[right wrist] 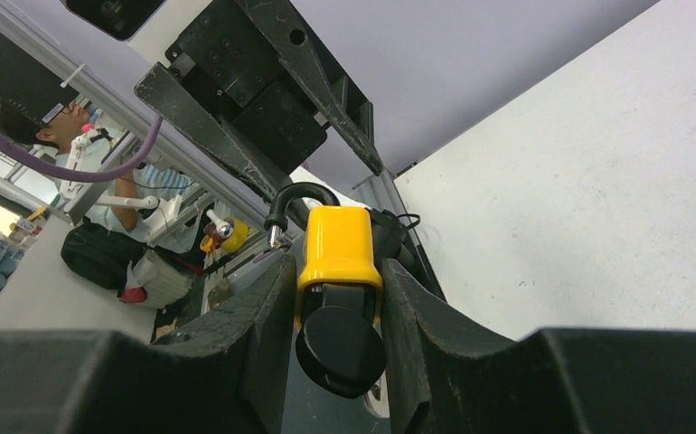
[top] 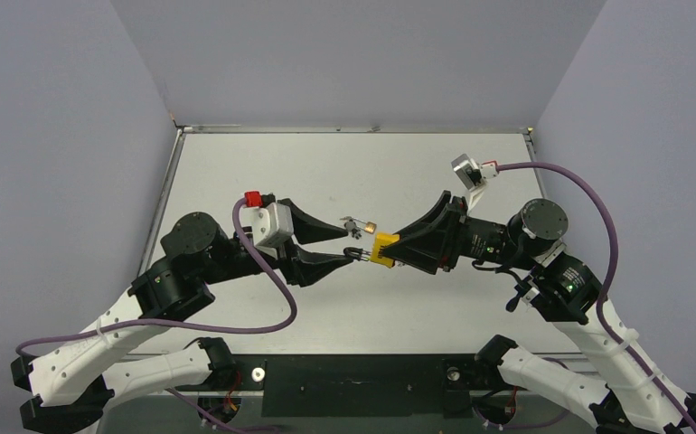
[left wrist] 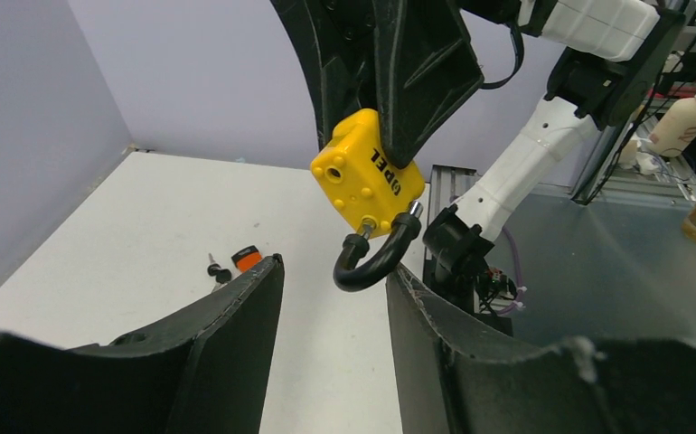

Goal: Lock with the key
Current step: Lock the lock.

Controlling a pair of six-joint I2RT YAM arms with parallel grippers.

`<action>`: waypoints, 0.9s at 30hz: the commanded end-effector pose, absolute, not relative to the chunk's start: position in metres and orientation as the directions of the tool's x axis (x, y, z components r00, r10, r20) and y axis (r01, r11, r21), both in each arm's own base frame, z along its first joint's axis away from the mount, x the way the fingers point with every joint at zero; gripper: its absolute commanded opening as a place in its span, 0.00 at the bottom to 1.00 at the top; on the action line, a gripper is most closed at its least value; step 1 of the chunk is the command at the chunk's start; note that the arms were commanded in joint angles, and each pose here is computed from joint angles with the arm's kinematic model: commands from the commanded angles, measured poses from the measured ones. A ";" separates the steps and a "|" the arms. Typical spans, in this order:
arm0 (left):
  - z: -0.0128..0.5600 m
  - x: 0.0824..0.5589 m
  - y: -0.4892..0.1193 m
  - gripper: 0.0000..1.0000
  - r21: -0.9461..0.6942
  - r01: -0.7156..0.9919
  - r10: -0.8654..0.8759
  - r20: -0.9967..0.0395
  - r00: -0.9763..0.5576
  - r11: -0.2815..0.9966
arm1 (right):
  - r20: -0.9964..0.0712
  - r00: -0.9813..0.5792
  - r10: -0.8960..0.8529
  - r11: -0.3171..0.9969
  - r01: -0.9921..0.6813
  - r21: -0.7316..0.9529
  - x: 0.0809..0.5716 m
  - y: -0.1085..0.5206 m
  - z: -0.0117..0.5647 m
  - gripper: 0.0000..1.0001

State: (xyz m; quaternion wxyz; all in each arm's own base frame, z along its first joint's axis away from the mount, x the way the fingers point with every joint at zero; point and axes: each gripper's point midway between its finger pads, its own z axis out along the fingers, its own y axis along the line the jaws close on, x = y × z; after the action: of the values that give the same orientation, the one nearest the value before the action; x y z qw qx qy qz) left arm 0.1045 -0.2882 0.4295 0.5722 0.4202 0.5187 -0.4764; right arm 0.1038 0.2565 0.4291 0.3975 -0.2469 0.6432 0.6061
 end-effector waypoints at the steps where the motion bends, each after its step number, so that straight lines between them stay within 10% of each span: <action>1: 0.448 0.092 -0.291 0.43 -0.023 0.993 -0.185 -0.983 -0.001 0.115 | -0.846 -0.479 0.233 0.119 -0.850 0.514 0.106 0.257 0.456 0.00; 27: 0.446 0.117 -0.287 0.28 -0.229 0.962 -0.245 -0.951 -0.188 0.148 | -0.871 -0.441 0.218 0.071 -0.883 0.465 0.102 0.262 0.451 0.00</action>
State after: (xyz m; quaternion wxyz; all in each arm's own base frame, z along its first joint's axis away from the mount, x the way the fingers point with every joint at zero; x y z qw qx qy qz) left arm 0.1210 -0.2878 0.4282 0.5448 0.3533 0.5455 -0.5300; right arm 0.1152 0.2646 0.4193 0.4034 -0.2514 0.6472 0.5960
